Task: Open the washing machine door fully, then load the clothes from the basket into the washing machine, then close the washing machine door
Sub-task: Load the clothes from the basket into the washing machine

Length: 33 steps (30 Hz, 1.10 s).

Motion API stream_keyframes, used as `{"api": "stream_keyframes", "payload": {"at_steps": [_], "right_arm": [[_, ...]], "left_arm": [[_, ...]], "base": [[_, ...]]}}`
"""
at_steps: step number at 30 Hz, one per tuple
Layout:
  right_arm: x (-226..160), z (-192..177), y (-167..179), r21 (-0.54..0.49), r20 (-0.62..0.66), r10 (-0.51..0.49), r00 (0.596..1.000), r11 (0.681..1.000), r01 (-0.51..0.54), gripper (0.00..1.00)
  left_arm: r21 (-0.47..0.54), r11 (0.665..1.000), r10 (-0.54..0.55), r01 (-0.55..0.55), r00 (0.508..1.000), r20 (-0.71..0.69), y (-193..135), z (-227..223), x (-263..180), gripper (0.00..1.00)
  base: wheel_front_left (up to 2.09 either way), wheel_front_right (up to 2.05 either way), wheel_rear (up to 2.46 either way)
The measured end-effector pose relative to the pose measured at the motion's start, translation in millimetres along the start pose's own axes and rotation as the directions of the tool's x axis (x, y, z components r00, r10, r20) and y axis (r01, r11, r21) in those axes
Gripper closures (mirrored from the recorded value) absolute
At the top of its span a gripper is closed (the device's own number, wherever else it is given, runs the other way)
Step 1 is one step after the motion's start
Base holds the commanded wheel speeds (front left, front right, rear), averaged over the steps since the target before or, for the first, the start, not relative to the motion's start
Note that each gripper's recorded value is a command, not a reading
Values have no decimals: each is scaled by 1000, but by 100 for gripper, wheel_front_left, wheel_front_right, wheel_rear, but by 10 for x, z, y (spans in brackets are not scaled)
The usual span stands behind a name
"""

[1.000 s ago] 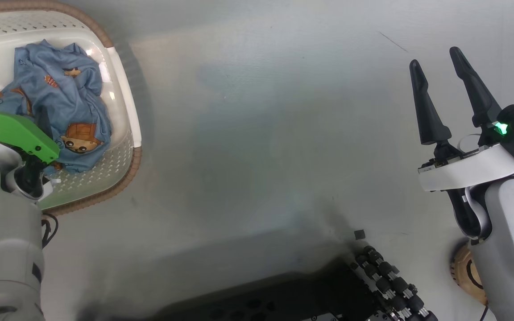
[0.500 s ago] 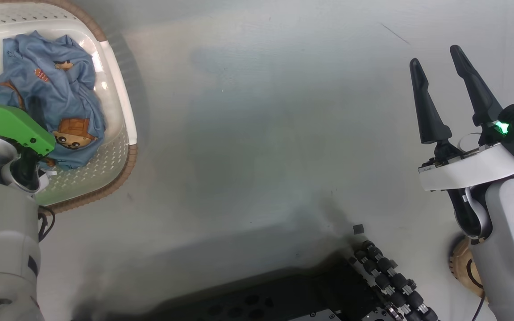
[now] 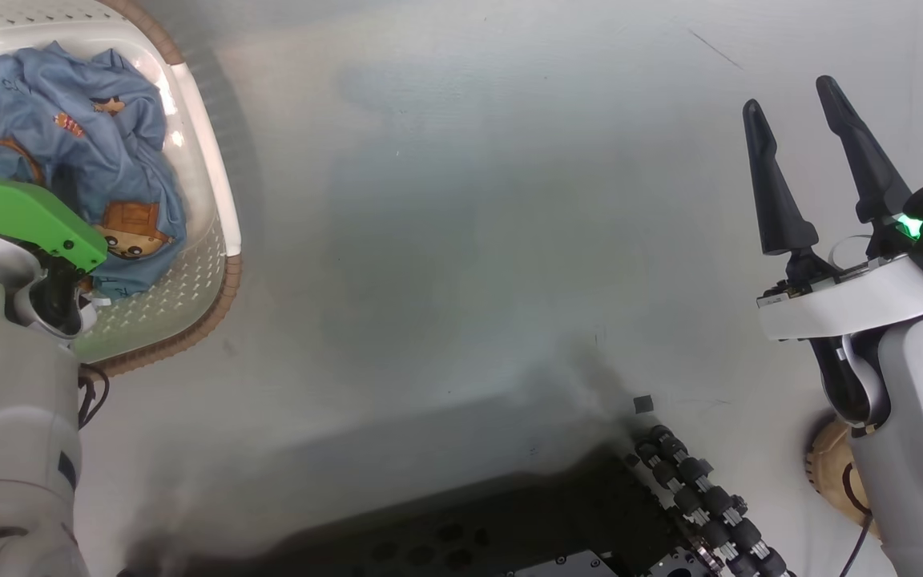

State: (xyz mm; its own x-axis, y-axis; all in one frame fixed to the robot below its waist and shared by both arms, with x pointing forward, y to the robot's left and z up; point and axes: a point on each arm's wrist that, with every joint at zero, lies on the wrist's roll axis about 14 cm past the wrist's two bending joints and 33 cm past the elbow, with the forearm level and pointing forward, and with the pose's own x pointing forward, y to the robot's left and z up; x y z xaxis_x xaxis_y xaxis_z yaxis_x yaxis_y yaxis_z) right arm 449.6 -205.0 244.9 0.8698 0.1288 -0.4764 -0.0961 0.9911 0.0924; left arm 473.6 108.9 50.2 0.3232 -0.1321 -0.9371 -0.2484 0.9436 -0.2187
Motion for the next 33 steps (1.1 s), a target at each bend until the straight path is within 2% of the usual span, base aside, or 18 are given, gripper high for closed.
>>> {"api": "stream_keyframes", "payload": {"at_steps": [3, 4, 5, 12, 19, 33], "right_arm": [[7, -15, -8, 0, -3, -2, 1000, 1000, 2, 0], [9, -19, -10, -1, -3, -2, 1000, 1000, 2, 0], [14, -21, -10, -1, -3, -2, 1000, 1000, 2, 0], [68, 47, 9, -2, 18, 5, 1000, 1000, -5, 0], [63, 134, 13, 4, 39, 0, 999, 1000, 0, 0], [13, 567, 99, 10, 138, 9, 990, 1000, -10, 0]], "left_arm": [[0, 1000, 0, 0, 1000, 10, 2, 13, 16, 92], [2, 1000, -2, 2, 1000, 21, -4, 32, 20, 92], [3, 1000, -2, 2, 1000, 31, -5, 51, 23, 100], [5, 1000, -8, 8, 999, 46, -16, 49, -1, 100], [27, 998, -59, 56, 992, 116, -119, 172, -126, 100], [42, 993, -118, 110, 942, 315, -232, 355, -684, 100]], "base": [[0, 0, 0], [0, 0, 0], [0, 0, 0], [0, 0, 0], [0, 0, 0], [0, 0, 0]]}}
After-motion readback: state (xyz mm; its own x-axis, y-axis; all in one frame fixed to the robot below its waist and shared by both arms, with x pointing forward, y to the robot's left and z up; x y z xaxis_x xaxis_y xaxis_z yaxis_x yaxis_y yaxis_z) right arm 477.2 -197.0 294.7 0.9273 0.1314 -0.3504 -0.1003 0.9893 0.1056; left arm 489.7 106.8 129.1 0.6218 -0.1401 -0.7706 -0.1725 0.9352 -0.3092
